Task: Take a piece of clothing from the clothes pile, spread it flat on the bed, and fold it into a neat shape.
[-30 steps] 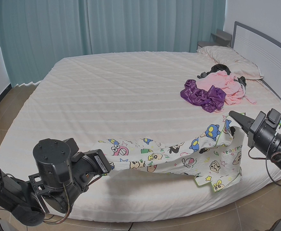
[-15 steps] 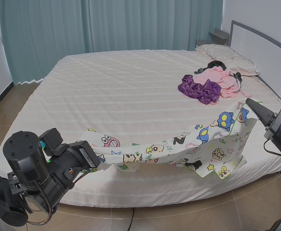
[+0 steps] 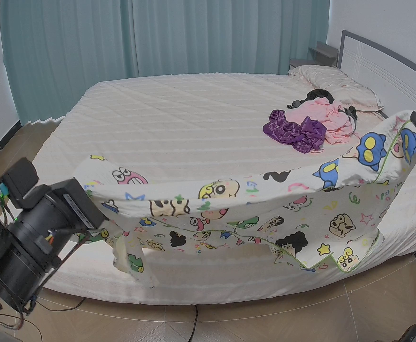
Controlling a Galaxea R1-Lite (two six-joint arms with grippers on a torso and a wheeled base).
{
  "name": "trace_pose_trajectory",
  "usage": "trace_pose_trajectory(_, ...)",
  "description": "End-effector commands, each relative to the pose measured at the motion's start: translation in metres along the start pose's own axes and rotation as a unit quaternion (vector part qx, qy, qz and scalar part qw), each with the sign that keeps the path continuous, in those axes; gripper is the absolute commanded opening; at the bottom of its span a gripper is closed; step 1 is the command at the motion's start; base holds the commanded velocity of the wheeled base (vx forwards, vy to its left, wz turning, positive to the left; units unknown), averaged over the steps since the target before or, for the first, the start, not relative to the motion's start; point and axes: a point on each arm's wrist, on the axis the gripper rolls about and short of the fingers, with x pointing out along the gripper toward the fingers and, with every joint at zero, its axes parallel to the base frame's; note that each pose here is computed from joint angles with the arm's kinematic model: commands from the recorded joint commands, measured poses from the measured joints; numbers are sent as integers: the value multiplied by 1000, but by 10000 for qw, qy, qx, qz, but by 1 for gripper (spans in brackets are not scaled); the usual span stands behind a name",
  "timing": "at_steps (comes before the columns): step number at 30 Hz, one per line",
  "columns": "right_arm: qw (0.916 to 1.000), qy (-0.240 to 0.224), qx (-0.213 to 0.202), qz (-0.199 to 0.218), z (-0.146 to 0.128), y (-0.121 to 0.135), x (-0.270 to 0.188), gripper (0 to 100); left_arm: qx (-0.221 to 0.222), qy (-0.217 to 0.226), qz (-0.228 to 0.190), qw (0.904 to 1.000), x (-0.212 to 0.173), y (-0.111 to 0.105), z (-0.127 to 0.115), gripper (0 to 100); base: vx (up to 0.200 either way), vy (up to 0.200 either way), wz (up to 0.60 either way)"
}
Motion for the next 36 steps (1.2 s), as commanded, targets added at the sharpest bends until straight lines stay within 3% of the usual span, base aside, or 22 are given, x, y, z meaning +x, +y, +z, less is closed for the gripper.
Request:
trace_pose_trajectory(1, 9987, -278, -137, 394, 28, 24, -11, 0, -287, -464, -145, 9984, -16, -2, 36, 0, 0, 0, 0)
trace_pose_trajectory(18, 9978, -82, -120, 653, 45, 29, 14, 0, -241, -491, -96, 9985, -5, -11, 47, 0, 0, 0, 0)
trace_pose_trajectory(29, 9997, 261, -18, -21, 30, -11, 58, 0, 22, -166, 484, 9987, 41, -6, 23, 0, 0, 0, 0)
trace_pose_trajectory(36, 9990, 159, -133, -384, 35, -38, 83, 0, 86, -157, 804, 9966, 82, -7, 17, 0, 200, 0, 0)
